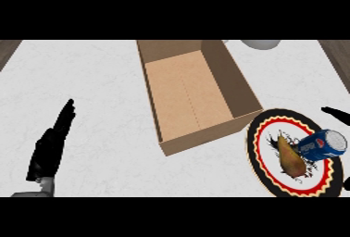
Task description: Pick the can from the plate and place it in the cardboard box
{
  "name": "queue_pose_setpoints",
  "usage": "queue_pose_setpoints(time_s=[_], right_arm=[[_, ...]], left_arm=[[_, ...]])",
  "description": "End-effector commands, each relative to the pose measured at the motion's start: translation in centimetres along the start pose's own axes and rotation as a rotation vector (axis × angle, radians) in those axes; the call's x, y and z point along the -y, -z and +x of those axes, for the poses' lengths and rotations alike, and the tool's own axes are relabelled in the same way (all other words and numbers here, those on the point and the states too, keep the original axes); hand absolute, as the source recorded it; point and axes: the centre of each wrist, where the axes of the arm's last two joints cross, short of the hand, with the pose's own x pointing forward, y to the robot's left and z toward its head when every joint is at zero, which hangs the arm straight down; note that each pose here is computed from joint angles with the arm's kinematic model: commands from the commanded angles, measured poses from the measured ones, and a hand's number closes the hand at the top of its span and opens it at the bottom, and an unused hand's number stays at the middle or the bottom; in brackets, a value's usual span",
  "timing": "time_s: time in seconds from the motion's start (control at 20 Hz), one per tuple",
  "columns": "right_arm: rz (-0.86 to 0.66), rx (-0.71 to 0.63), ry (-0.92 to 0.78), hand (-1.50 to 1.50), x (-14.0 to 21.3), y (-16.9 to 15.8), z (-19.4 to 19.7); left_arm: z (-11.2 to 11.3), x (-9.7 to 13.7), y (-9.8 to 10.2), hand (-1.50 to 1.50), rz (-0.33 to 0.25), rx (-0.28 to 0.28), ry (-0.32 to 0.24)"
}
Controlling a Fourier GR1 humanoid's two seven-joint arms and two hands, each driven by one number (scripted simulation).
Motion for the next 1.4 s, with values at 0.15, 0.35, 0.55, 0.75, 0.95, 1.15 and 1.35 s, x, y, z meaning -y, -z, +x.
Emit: queue_pose_setpoints(time_s=[0.15, 0.35, 0.55, 0.75, 0.95, 1.15, 1.35], right_arm=[[-0.019, 0.000, 0.003, -1.50, -0.1, -0.4, 0.3], [-0.002, 0.001, 0.014, -1.50, -1.3, -0.8, -0.8], [-0.010, 0.012, 0.019, -1.50, -1.0, 2.1, 1.0], [-0.007, 0.001, 0.023, -1.50, -3.3, 2.3, -0.3], [-0.011, 0.004, 0.018, -1.50, -1.9, 1.7, 0.0], [0.042, -0.017, -0.054, -1.50, -3.1, 3.1, -0.9], [0.061, -0.004, 0.029, 1.50, -4.1, 3.1, -0.9]], left_arm=[[0.4, 0.6, 0.2, 0.00, -0.001, -0.003, -0.003], [1.7, 0.0, 0.2, 0.00, -0.012, -0.008, -0.003], [-0.1, 1.2, 0.6, 0.00, 0.008, -0.015, -0.010], [0.8, 0.6, 0.4, 0.00, -0.007, 0.008, -0.005], [0.3, -0.2, 0.1, 0.00, -0.004, 0.001, -0.009], [0.0, 0.8, -0.1, 0.00, 0.000, -0.004, 0.009], [-0.6, 0.7, -0.5, 0.00, 0.009, 0.004, 0.006]])
